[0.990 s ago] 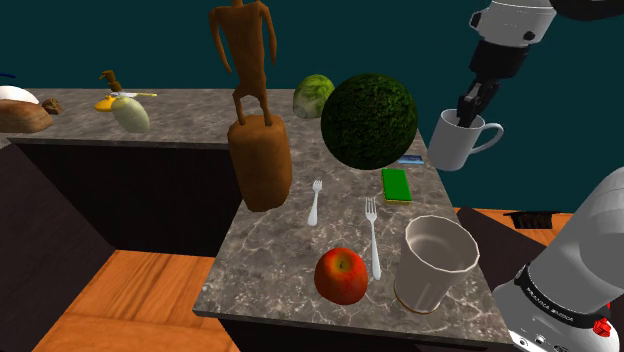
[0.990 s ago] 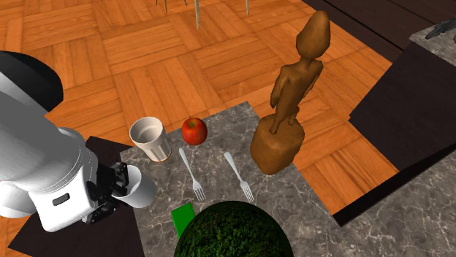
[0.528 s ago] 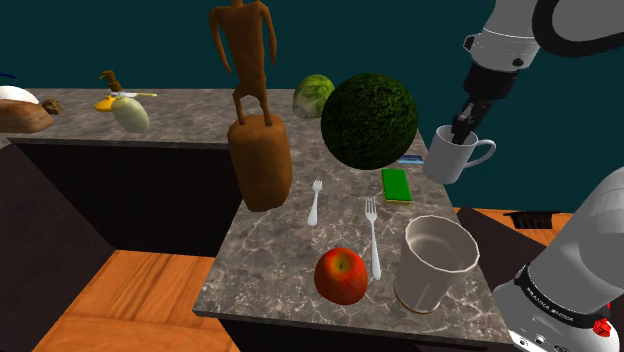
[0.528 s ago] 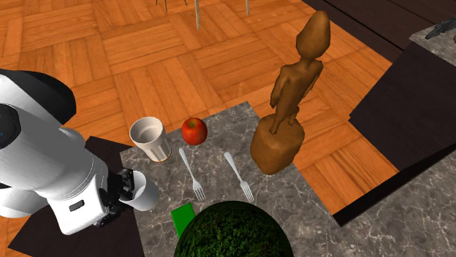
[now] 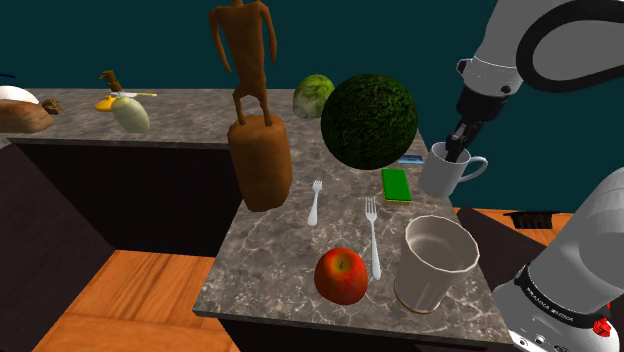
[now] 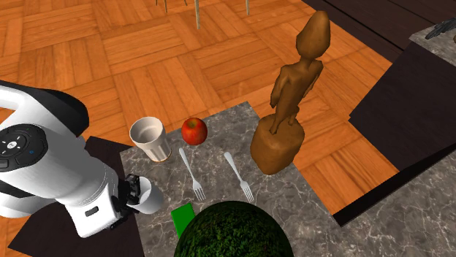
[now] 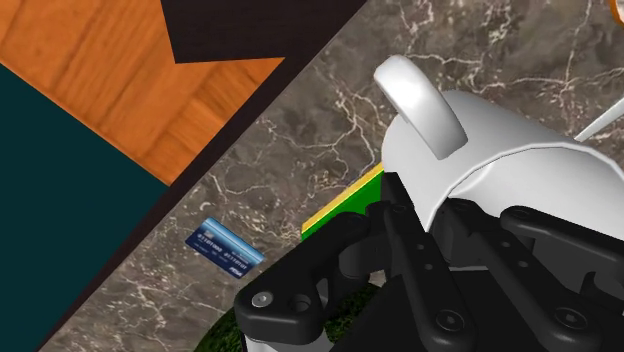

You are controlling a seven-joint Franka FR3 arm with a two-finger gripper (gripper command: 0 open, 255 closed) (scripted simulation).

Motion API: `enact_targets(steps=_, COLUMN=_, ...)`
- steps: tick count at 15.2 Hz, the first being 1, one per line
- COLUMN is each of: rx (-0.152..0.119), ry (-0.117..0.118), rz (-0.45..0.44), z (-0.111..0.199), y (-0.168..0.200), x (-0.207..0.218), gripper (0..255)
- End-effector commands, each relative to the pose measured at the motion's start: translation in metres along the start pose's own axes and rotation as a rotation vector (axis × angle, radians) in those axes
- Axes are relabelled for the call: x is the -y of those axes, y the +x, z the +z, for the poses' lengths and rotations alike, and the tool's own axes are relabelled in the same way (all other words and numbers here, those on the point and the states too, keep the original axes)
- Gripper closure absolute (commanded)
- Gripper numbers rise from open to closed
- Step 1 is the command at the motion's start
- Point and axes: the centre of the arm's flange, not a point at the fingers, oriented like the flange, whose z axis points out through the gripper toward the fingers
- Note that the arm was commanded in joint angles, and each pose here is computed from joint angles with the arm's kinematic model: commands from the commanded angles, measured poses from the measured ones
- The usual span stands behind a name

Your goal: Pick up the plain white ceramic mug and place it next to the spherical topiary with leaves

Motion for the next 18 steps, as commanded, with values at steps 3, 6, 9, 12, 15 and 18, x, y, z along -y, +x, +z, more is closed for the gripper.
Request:
enact_targets(steps=3, rx=-0.001, ry=0.0, rz=0.0, z=0.021, y=-0.001, x=0.0, gripper=255)
enact_targets(steps=6, rx=-0.001, ry=0.0, rz=0.0, z=0.037, y=-0.002, x=0.0, gripper=255)
enact_targets(steps=9, rx=-0.001, ry=0.0, rz=0.0, z=0.053, y=-0.003, x=0.0, gripper=255)
enact_targets(steps=12, rx=-0.001, ry=0.0, rz=0.0, z=0.069, y=-0.005, x=0.0, gripper=255)
enact_targets(steps=15, rx=-0.001, ry=0.0, rz=0.0, z=0.085, y=-0.006, x=0.0, gripper=255)
enact_targets(steps=18, rx=-0.001, ry=0.0, rz=0.0, z=0.095, y=-0.007, x=0.0, gripper=255)
